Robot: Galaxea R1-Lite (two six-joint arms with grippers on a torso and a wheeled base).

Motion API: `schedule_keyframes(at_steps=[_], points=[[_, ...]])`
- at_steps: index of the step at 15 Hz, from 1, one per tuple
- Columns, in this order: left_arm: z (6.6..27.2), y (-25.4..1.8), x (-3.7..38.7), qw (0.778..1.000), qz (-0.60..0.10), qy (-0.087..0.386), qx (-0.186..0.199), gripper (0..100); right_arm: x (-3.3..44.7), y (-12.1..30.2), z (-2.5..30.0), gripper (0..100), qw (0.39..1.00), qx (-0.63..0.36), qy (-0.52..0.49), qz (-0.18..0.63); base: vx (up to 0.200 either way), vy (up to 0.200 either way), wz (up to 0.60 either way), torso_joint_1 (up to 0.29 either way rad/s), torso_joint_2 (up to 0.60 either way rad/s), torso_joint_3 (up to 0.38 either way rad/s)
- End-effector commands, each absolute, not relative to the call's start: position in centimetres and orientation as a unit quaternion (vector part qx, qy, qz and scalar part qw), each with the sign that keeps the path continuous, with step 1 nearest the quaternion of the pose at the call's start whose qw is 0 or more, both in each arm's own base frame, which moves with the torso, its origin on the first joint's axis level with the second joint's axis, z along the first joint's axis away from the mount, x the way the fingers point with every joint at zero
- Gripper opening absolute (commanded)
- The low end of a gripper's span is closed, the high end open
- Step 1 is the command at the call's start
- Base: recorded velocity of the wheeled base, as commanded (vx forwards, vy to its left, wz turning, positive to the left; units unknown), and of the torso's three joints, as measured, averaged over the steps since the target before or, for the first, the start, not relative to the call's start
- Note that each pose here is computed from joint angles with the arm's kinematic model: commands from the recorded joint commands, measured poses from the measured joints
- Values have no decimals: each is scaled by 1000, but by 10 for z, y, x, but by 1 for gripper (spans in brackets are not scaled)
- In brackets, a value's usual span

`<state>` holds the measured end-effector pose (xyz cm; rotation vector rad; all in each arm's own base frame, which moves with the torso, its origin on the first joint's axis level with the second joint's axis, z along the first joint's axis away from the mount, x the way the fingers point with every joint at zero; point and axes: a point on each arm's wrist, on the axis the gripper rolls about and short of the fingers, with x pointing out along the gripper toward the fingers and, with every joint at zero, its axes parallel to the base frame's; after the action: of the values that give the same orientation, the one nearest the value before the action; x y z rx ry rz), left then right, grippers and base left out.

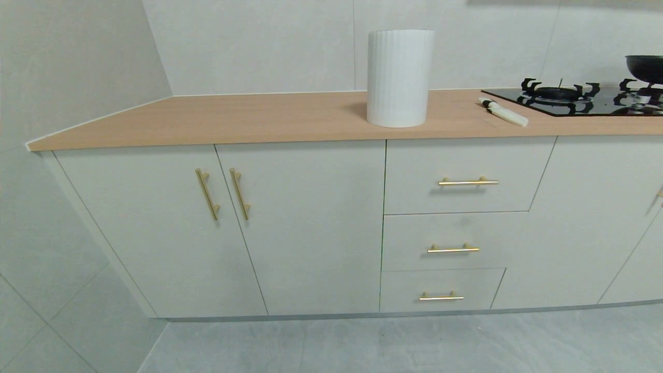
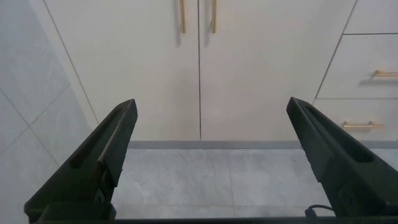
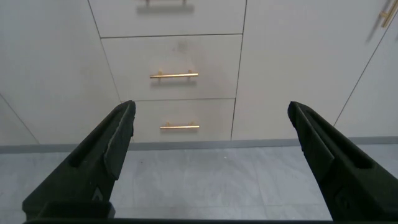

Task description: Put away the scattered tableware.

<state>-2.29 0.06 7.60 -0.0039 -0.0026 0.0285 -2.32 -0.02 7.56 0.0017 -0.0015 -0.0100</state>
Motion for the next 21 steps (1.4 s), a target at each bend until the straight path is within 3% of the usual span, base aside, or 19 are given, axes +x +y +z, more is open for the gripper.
schedule_keyframes(at_steps=[1, 12, 21], points=[[76, 1, -23, 1000, 15, -2, -2, 100, -23, 0, 75, 100, 1000, 0, 4, -5, 0, 0, 0, 0, 0, 0], [76, 1, -23, 1000, 14, -1, 2, 100, -23, 0, 75, 100, 1000, -1, 5, -5, 0, 0, 0, 0, 0, 0], [76, 1, -23, 1000, 15, 1, 0, 100, -23, 0, 75, 100, 1000, 0, 5, -5, 200, 0, 0, 3, 1, 3]])
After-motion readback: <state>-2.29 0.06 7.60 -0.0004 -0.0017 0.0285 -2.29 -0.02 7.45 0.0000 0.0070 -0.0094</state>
